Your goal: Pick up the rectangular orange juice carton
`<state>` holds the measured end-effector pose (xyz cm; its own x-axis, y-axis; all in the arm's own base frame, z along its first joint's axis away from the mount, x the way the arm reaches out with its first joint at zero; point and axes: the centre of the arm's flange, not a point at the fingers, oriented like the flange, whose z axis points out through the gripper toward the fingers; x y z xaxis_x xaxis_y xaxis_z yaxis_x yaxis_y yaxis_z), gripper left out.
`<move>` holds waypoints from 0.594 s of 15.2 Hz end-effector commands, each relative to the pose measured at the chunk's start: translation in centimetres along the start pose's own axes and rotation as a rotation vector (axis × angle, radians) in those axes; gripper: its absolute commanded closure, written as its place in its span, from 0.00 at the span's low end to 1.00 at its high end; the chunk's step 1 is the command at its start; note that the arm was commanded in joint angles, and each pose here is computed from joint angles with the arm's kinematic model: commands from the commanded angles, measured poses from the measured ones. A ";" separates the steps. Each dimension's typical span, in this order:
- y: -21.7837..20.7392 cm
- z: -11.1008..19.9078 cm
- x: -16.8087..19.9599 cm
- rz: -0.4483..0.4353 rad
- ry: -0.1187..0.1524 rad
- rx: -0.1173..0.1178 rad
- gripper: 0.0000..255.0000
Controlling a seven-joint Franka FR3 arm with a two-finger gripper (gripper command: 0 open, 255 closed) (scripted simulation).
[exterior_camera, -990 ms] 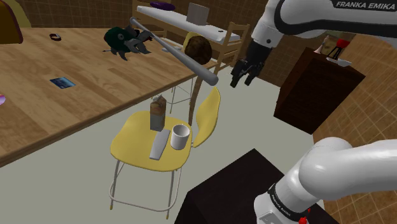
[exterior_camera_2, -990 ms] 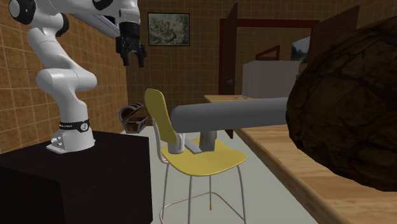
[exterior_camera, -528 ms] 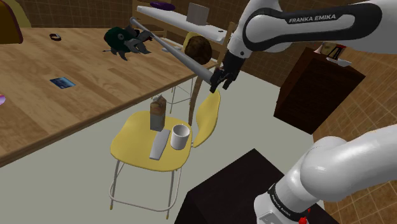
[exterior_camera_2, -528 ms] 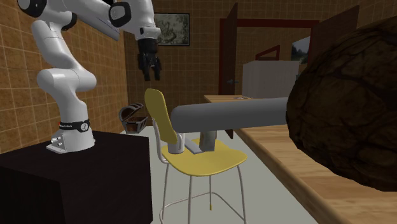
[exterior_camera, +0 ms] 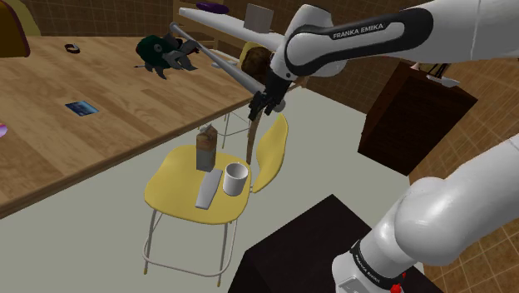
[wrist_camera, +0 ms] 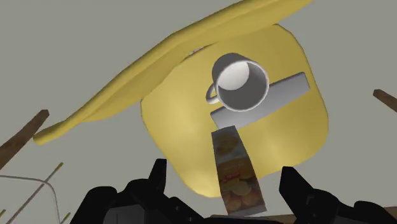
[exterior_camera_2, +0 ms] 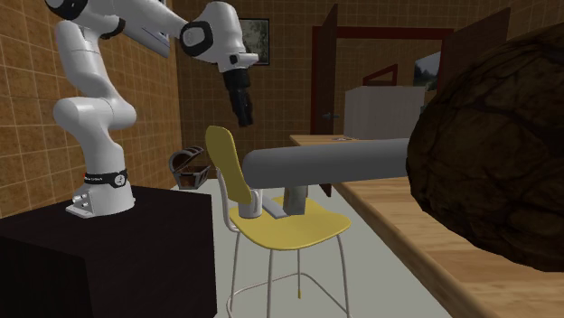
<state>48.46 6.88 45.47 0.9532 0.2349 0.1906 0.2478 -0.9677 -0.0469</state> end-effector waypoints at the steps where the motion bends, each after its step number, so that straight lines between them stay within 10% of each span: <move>1: -0.5 4.3 1.4 -0.036 -0.024 0.015 0.00; 9: -3.3 11.6 7.7 -0.169 0.020 0.050 0.00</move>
<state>56.08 12.42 36.44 0.9020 0.3761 0.2122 0.3963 -0.9161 -0.0612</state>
